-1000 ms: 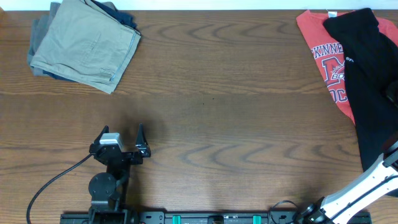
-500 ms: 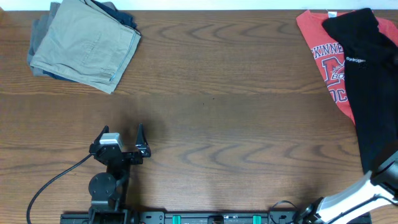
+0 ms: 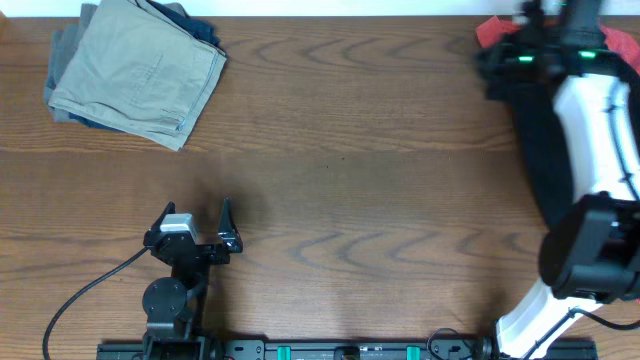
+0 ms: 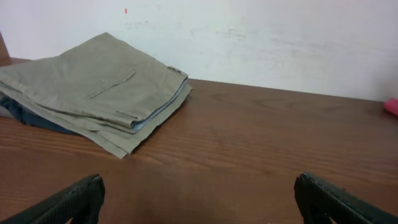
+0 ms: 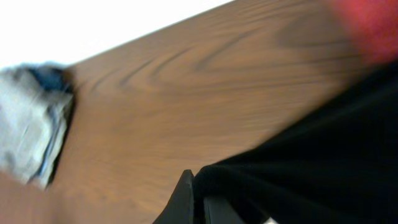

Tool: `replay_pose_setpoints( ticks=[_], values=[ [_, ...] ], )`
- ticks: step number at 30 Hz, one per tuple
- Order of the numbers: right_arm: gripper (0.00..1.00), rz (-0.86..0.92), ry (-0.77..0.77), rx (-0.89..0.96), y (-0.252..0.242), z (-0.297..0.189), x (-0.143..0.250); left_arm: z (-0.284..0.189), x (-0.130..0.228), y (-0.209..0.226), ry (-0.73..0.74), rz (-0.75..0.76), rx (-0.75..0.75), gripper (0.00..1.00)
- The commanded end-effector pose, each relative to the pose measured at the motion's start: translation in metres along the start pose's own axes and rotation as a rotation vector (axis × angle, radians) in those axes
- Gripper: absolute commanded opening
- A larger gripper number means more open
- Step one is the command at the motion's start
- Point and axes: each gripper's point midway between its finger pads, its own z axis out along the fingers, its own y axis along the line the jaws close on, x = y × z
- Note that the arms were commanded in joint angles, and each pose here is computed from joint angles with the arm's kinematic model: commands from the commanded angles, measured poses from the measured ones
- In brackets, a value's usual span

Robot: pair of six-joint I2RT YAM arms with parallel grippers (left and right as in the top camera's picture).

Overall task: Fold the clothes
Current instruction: 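Reach the right gripper to the black shirt and drag it left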

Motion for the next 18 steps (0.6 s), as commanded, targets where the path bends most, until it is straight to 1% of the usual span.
replay_pose_setpoints(
  ticks=[1,4,10,14,18],
  values=[
    [0.01,-0.089,0.076,-0.128,0.077,0.015,0.028,0.001,0.015,0.006,0.043,-0.007,-0.032,0.98],
    [0.01,-0.169,0.153,-0.189,0.128,0.03,0.064,0.001,0.015,0.006,0.043,-0.006,-0.032,0.98],
    [0.01,-0.308,0.272,-0.293,0.208,0.043,0.132,0.001,0.015,0.006,0.043,-0.007,-0.032,0.98],
    [0.01,-0.403,0.356,-0.334,0.242,0.043,0.179,0.001,0.015,0.006,0.043,-0.007,-0.032,0.98],
    [0.01,-0.51,0.467,-0.37,0.27,0.039,0.237,0.001,0.015,0.006,0.043,-0.006,-0.032,0.98]
  ],
)
